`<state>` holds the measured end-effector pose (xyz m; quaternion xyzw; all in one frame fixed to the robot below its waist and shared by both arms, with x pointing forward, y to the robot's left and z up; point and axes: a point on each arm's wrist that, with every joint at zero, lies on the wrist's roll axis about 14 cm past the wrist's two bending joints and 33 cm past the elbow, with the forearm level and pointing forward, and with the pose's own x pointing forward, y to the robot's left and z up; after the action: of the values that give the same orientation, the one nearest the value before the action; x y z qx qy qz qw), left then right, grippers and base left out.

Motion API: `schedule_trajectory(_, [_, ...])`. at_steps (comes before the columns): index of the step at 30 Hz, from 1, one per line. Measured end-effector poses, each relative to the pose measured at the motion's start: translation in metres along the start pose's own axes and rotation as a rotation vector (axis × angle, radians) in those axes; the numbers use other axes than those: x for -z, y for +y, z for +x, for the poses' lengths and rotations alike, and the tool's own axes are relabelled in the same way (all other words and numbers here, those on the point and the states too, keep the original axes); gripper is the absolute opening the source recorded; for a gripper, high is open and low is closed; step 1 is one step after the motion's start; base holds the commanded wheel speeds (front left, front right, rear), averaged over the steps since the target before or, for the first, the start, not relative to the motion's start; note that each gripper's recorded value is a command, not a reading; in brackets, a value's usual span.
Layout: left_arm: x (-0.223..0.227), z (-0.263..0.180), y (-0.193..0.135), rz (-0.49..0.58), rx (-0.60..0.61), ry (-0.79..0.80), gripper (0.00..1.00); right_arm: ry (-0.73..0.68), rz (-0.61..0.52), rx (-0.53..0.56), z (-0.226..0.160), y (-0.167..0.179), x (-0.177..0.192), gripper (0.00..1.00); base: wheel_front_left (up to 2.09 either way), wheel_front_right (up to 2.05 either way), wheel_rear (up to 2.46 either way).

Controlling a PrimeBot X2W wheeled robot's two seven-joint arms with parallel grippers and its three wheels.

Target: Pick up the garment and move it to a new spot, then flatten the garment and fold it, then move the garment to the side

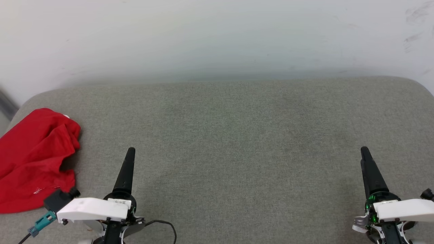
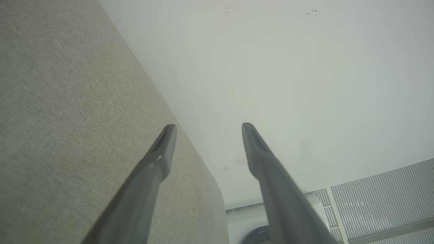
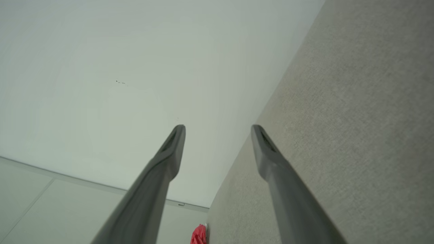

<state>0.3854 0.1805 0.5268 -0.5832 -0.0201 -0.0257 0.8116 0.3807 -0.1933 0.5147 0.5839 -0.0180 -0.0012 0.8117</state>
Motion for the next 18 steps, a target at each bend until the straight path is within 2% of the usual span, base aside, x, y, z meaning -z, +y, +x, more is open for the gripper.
schedule_trajectory(14, [-0.002, 0.001, -0.016, 0.315, 0.055, -0.022, 1.00, -0.009, -0.355, -0.063, 0.001, 0.019, -0.001, 1.00, 0.00, 0.00, 0.00])
schedule_trajectory(18, [-0.003, 0.001, -0.020, 0.375, 0.066, -0.030, 1.00, -0.002, -0.422, -0.071, 0.000, 0.021, 0.000, 1.00, 0.00, 0.00, 0.00])
